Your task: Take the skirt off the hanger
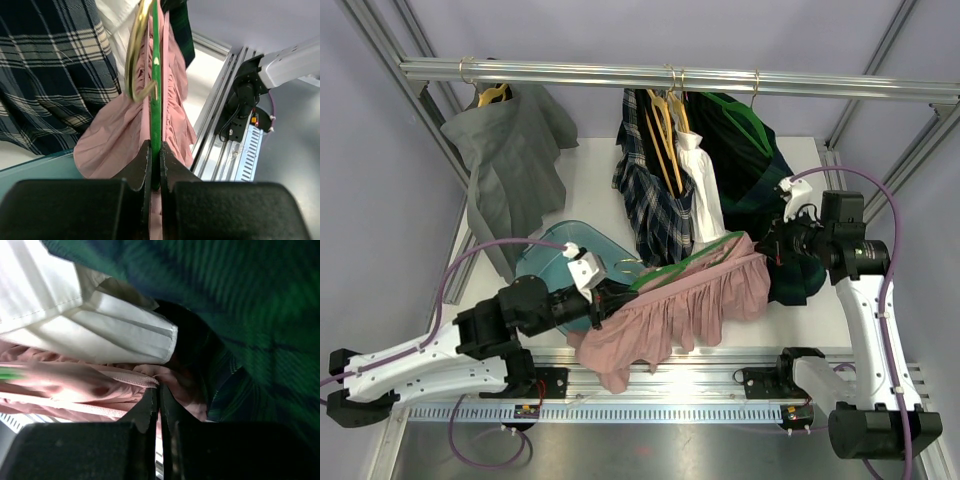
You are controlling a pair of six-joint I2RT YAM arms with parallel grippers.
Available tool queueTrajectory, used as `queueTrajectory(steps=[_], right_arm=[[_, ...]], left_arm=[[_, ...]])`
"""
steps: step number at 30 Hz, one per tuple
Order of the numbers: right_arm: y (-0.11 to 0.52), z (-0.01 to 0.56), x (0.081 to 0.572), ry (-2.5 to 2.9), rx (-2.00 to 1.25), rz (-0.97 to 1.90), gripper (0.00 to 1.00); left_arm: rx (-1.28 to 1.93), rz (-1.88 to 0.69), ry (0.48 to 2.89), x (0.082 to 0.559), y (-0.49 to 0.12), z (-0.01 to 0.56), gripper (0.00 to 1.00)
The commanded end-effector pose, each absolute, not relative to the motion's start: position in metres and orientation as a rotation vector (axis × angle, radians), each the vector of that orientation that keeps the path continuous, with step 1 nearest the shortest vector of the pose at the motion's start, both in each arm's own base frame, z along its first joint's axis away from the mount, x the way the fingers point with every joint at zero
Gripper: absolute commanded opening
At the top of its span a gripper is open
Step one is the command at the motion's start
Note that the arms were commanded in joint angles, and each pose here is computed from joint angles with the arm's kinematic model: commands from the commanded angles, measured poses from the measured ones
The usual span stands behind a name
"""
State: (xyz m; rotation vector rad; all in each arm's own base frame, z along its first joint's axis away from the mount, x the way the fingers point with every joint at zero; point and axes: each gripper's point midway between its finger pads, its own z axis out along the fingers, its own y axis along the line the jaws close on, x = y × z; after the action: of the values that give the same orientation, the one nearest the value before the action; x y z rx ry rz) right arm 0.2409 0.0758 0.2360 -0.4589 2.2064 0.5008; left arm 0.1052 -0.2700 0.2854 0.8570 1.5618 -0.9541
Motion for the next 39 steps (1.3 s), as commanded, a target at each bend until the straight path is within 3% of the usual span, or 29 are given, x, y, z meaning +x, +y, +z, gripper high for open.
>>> queueTrajectory(steps=[1, 4, 11, 17, 18, 20, 22, 23, 28, 35, 39], right_arm=[[0.005, 0.244, 0.289, 2.144, -0.324, 0.069, 0.00], [0.008, 0.247, 0.292, 2.137, -0.339, 0.095, 0.00], [0.061, 0.235, 0.269, 2.118, -0.526, 0.453, 0.00], [0.080, 0.247, 0.244, 2.002, -0.694, 0.526, 0.00], [0.081, 0.254, 0.239, 1.957, -0.741, 0.503, 0.03], [0.085, 0.259, 0.229, 1.931, -0.778, 0.515, 0.29], [0.085, 0.263, 0.223, 1.909, -0.807, 0.495, 0.63], [0.084, 0.260, 0.219, 1.926, -0.810, 0.490, 0.76], [0.082, 0.250, 0.198, 1.939, -0.973, 0.459, 0.83], [0.115, 0.257, 0.117, 1.632, -1.442, 0.666, 0.86], [0.124, 0.270, 0.115, 1.521, -1.491, 0.662, 0.88]], left_arm=[[0.832, -0.961, 1.495, 0.100, -0.250, 0.306, 0.00], [0.837, -0.957, 1.509, 0.100, -0.250, 0.302, 0.00], [0.797, -0.990, 1.490, 0.111, -0.284, 0.297, 0.00], [0.754, -0.910, 1.493, 0.134, -0.305, 0.305, 0.00], [0.762, -0.881, 1.507, 0.139, -0.309, 0.300, 0.00], [0.744, -0.856, 1.513, 0.145, -0.310, 0.304, 0.00], [0.743, -0.822, 1.553, 0.153, -0.314, 0.295, 0.00], [0.746, -0.817, 1.560, 0.155, -0.316, 0.296, 0.00], [0.804, -0.797, 1.627, 0.155, -0.324, 0.278, 0.00], [1.018, -0.788, 1.642, 0.140, -0.332, 0.259, 0.00], [1.165, -0.757, 1.604, 0.133, -0.336, 0.259, 0.00]])
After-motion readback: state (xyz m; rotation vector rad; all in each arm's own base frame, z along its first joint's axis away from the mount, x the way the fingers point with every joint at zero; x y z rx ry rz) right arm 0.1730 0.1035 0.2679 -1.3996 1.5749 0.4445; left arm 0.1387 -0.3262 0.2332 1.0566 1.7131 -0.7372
